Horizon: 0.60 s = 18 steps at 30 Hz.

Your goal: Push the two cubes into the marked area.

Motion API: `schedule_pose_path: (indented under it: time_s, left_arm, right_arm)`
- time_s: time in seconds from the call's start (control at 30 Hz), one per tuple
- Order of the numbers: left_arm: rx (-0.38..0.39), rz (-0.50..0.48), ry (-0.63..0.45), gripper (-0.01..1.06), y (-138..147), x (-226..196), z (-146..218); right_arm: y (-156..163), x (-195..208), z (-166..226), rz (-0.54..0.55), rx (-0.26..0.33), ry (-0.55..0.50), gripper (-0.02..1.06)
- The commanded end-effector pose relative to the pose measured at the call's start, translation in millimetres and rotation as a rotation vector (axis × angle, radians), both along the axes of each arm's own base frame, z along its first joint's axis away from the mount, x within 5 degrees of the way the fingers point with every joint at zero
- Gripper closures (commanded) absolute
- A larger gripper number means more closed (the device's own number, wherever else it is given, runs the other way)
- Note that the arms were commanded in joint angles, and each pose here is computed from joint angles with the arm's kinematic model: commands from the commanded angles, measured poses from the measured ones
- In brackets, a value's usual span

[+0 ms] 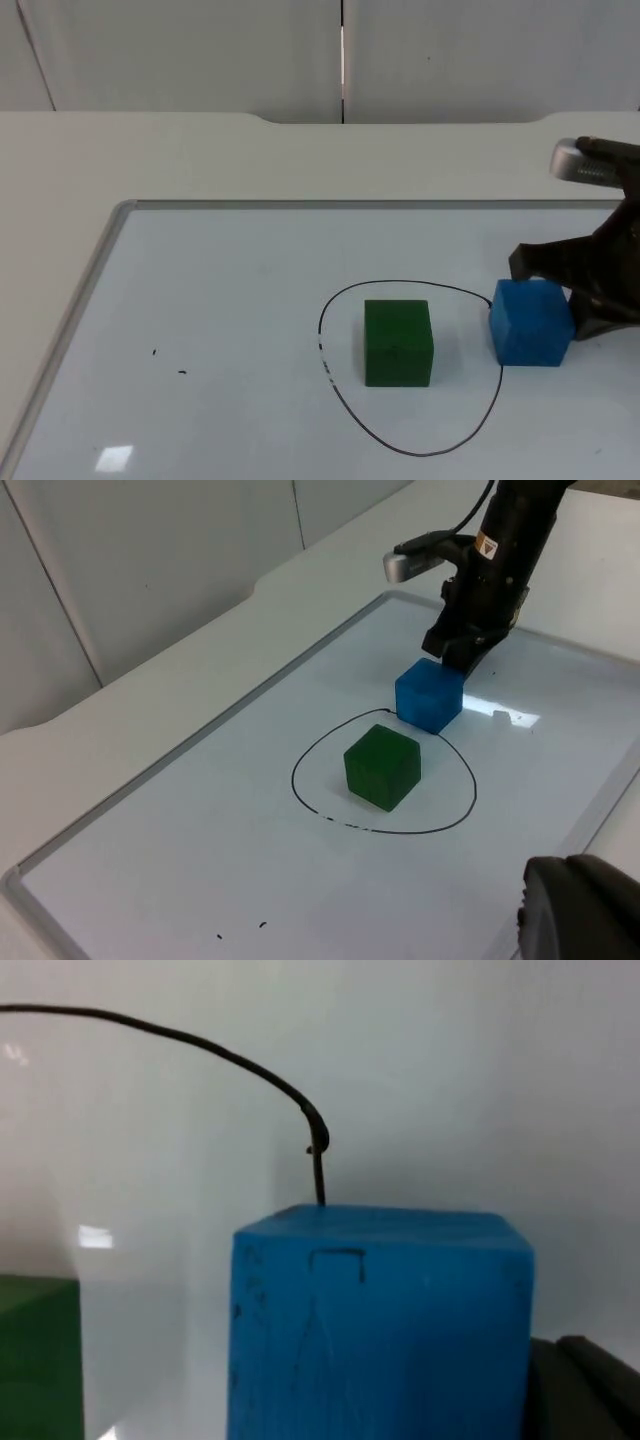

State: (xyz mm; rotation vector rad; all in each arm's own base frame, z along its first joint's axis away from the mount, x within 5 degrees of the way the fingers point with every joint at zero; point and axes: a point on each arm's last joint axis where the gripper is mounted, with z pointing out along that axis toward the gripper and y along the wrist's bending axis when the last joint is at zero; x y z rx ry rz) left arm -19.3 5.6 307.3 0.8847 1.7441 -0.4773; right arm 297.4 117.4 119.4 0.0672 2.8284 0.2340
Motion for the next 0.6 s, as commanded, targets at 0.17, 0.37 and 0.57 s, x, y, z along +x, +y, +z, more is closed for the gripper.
schedule_pose_path:
  time_s: [0.17, 0.37, 0.57]
  left_arm:
    - [0.005, -0.009, 0.01, 1.05, 0.0, -0.6, -1.8]
    - [0.005, -0.009, 0.01, 1.05, 0.0, -0.6, -1.8]
    - [0.005, -0.009, 0.01, 1.05, 0.0, -0.6, -1.8]
  right_arm:
    - [2.6, 0.7, 0.2, -0.002, 0.006, -0.009, 1.05]
    - [3.1, 2.3, 0.2, -0.018, 0.017, -0.024, 1.05]
    - [6.8, 1.4, -3.0, -0.009, 0.015, -0.021, 1.05]
